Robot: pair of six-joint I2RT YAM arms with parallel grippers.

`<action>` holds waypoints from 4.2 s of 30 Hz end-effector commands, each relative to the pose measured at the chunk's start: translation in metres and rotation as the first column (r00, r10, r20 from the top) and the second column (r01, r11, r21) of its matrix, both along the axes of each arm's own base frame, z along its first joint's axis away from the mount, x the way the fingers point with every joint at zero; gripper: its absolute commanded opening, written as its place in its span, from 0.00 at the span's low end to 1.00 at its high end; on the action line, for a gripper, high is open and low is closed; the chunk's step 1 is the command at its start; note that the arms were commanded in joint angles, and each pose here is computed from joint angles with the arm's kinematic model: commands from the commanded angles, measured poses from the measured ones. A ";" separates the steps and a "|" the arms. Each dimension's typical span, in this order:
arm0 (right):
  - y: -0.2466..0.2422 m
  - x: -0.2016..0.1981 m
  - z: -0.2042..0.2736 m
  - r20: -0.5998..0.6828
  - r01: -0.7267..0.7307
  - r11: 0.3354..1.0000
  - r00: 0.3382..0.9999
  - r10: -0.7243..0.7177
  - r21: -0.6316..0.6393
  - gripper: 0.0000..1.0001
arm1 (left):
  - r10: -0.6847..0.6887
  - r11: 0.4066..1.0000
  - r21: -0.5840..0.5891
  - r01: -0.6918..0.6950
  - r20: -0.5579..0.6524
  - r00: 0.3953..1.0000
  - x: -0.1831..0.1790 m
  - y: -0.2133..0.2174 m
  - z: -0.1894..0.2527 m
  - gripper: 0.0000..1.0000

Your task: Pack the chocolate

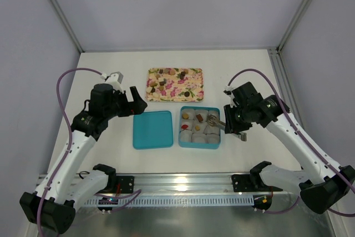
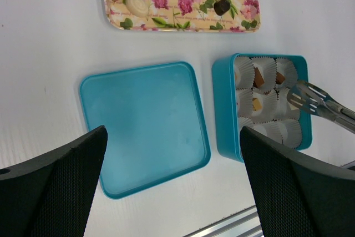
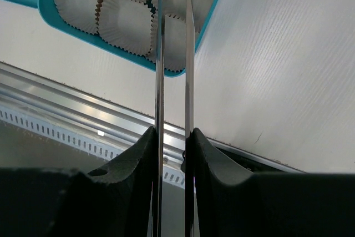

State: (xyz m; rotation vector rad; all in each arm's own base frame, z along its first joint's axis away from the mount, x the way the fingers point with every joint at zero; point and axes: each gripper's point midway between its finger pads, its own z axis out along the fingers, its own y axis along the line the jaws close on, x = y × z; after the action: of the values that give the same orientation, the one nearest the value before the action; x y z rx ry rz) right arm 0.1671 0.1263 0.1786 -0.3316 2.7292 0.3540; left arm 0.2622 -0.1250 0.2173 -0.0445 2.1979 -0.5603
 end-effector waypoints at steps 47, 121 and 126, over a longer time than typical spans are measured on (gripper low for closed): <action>0.086 0.175 0.059 0.245 -0.057 0.995 0.969 0.036 0.079 0.43 | -0.021 1.000 -0.013 0.021 -0.011 1.000 0.003 -0.005 -0.003 1.00; 0.107 0.249 0.010 0.168 -0.030 0.992 0.986 0.009 0.119 0.31 | 0.000 1.000 0.013 0.000 -0.033 0.999 0.005 -0.001 -0.011 1.00; 0.104 0.239 0.020 0.176 -0.033 0.990 0.984 0.009 0.134 0.31 | 0.001 1.000 0.011 -0.001 -0.031 1.000 0.005 -0.001 -0.009 1.00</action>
State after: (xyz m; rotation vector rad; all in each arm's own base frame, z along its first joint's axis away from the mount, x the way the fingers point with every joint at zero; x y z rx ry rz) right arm 0.4078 0.2293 0.1578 -0.3490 2.6223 0.4315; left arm 0.2668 -0.1270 0.2008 -0.0494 2.2609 -0.5483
